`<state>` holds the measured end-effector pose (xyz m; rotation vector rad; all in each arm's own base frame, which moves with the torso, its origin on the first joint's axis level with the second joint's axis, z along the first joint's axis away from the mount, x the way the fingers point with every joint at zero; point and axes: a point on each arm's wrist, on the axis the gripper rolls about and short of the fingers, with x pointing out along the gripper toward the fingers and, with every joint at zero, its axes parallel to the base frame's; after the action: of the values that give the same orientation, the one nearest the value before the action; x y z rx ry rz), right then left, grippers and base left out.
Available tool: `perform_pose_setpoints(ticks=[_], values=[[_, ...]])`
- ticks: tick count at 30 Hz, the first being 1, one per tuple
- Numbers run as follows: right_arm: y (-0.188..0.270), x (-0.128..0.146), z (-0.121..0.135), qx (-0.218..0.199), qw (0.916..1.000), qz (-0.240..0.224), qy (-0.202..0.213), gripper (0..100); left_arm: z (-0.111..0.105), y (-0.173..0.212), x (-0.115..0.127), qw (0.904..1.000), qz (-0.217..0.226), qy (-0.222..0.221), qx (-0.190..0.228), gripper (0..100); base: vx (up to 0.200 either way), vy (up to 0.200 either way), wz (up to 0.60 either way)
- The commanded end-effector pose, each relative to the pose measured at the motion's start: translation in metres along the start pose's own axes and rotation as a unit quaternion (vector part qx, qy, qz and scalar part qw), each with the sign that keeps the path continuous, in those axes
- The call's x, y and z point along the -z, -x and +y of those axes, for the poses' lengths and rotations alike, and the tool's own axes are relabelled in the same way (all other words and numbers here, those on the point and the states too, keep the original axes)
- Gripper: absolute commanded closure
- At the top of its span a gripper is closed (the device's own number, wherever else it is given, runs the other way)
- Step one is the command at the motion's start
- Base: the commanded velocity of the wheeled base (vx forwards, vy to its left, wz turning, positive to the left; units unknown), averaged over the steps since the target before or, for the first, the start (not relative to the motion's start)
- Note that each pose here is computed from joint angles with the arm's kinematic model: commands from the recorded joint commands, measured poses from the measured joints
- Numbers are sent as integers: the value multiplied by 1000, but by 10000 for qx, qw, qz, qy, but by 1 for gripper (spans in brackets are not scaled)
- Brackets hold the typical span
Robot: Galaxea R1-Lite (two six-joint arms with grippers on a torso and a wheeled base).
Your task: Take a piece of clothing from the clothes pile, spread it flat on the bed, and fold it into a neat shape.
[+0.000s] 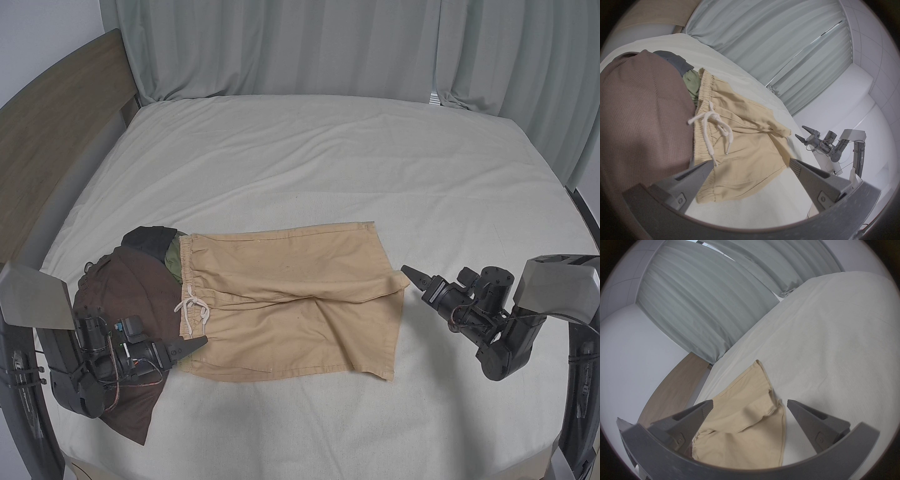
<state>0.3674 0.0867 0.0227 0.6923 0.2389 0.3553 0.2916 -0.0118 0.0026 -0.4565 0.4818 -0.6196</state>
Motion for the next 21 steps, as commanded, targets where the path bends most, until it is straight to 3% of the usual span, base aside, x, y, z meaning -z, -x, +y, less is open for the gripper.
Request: perform_pose_setpoints(ticks=[1, 21], values=[[14, -3, 19, -126, 9999, 65, 28, 0, 9, 4, 1, 9999, -31, 95, -128, 0, 0, 0, 0], [10, 2, 20, -178, 9998, 111, 42, 0, 27, 8, 34, 9961, 453, 606, -462, 0, 0, 0, 0]])
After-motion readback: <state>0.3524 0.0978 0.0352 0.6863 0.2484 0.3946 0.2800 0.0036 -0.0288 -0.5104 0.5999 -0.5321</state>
